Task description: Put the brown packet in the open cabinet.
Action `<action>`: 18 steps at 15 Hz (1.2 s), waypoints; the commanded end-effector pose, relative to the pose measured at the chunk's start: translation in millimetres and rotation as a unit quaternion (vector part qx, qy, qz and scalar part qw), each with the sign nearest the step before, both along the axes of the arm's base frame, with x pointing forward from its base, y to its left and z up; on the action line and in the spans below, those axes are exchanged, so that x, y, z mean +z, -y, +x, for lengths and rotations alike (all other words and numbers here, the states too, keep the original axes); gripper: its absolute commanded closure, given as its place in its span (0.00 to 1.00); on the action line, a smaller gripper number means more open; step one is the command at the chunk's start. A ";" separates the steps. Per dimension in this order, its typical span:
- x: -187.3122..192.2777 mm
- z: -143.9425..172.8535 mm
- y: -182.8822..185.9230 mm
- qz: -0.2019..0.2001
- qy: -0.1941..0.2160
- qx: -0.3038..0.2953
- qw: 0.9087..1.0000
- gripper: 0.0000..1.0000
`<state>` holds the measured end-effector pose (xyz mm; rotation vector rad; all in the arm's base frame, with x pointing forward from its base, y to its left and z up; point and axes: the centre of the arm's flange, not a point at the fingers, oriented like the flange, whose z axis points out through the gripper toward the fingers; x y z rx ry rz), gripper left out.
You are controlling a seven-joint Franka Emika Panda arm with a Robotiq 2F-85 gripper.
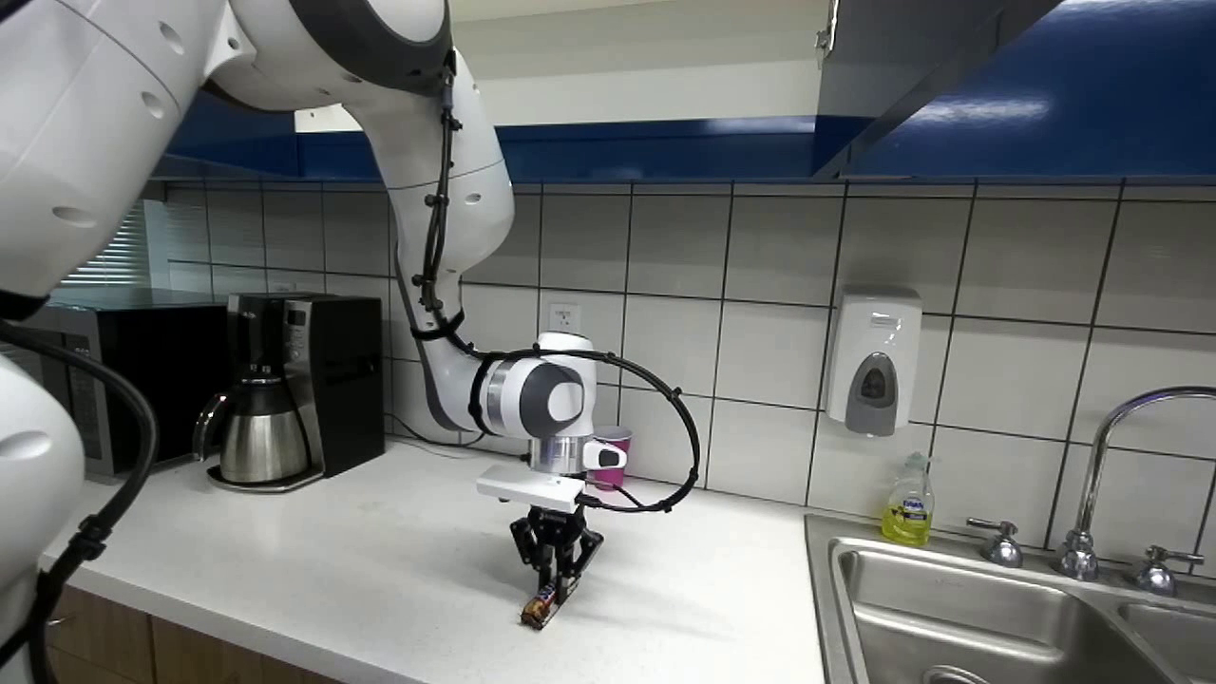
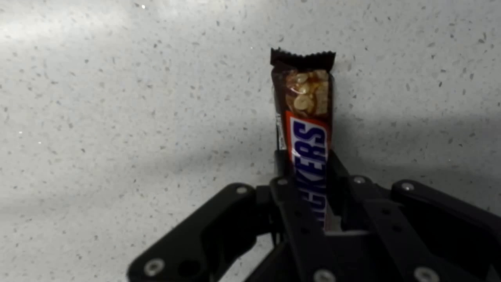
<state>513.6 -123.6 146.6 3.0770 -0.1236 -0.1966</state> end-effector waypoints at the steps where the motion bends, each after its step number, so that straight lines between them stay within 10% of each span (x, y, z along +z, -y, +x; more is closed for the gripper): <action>1: 5.4 3.5 -1.1 0.000 0.002 -0.003 1.000 0.94; 18: 103.1 -38.4 -5.3 -0.019 0.011 0.004 1.000 0.94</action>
